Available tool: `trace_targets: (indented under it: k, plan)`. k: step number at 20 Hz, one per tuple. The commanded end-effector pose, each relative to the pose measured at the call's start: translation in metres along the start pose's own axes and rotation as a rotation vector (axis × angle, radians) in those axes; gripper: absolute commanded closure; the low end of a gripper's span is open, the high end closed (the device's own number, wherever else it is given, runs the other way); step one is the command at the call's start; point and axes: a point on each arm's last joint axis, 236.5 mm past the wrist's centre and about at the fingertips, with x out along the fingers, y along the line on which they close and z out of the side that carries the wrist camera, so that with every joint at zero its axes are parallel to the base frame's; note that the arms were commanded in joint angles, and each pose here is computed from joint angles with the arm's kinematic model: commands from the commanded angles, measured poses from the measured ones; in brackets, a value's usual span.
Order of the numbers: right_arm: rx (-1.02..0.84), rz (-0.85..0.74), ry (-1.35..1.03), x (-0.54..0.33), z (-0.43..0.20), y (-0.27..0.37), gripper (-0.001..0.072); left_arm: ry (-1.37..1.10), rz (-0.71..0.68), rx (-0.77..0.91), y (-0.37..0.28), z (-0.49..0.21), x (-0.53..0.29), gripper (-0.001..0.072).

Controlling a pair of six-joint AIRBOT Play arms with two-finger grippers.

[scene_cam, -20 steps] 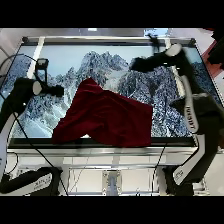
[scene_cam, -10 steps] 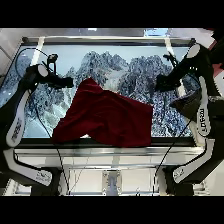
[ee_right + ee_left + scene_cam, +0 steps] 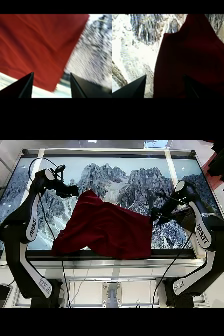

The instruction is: Fold the shirts.

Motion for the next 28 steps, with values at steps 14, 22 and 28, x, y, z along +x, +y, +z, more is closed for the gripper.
trace_targets:
  k: [14,22,28]
  plan:
    - [0.0,0.096,-0.223,-0.01,0.035,0.024,0.0185,0.047,-0.026,0.001,-0.002,-0.004,0.014,0.0191]
    - [0.076,0.025,-0.292,-0.028,0.02,-0.006,0.0185,0.053,-0.066,-0.015,-0.012,-0.005,0.014,0.0191]
    - [0.169,0.135,-0.347,0.022,0.036,-0.001,0.0186,0.052,-0.067,-0.003,-0.012,-0.005,0.014,0.0191]
